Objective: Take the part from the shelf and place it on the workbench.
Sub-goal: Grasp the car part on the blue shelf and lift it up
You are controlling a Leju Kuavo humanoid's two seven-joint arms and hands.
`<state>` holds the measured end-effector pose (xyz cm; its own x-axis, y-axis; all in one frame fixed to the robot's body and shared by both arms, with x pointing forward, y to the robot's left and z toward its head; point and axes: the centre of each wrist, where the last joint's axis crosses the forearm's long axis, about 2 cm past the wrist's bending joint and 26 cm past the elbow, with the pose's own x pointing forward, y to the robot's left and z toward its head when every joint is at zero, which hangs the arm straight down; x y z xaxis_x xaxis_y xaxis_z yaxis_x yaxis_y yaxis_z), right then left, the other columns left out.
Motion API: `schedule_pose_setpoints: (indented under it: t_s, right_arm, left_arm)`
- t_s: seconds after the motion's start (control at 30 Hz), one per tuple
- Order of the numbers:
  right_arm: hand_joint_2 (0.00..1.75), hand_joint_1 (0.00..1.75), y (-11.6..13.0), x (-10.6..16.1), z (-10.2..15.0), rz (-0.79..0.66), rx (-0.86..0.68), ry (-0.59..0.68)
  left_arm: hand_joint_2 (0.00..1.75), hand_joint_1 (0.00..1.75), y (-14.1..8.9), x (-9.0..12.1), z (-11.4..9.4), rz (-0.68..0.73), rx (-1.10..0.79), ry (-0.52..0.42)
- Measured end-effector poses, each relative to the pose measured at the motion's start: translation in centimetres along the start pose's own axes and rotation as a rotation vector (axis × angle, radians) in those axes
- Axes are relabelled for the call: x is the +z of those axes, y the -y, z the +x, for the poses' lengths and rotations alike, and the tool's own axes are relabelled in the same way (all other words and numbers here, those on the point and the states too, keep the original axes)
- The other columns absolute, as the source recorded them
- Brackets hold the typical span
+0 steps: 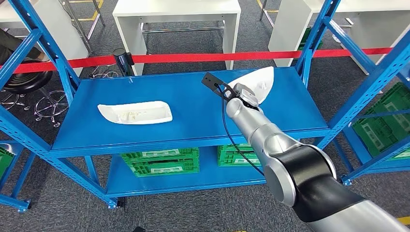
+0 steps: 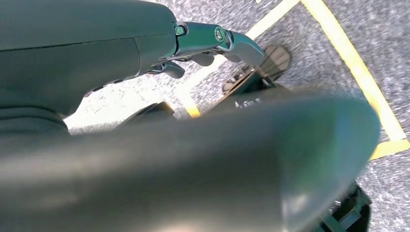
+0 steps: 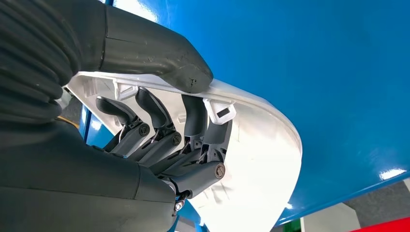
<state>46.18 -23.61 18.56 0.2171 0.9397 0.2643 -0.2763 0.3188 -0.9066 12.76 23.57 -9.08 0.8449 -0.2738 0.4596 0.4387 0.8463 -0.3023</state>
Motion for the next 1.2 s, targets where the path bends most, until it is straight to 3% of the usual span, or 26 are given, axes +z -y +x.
schedule_pose_setpoints:
  t_s: [0.23, 1.2]
  right_arm:
    - [1.75, 1.75, -0.03, 0.01, 0.0, 0.0, -0.001, 0.0]
    - [1.75, 1.75, 0.0, 0.0, 0.0, -0.005, -0.019, 0.001]
  left_arm:
    - [1.75, 0.0, -0.03, 0.02, -0.05, 0.002, 0.007, 0.055]
    - [1.75, 0.0, -0.07, 0.02, 0.02, 0.003, 0.004, 0.055]
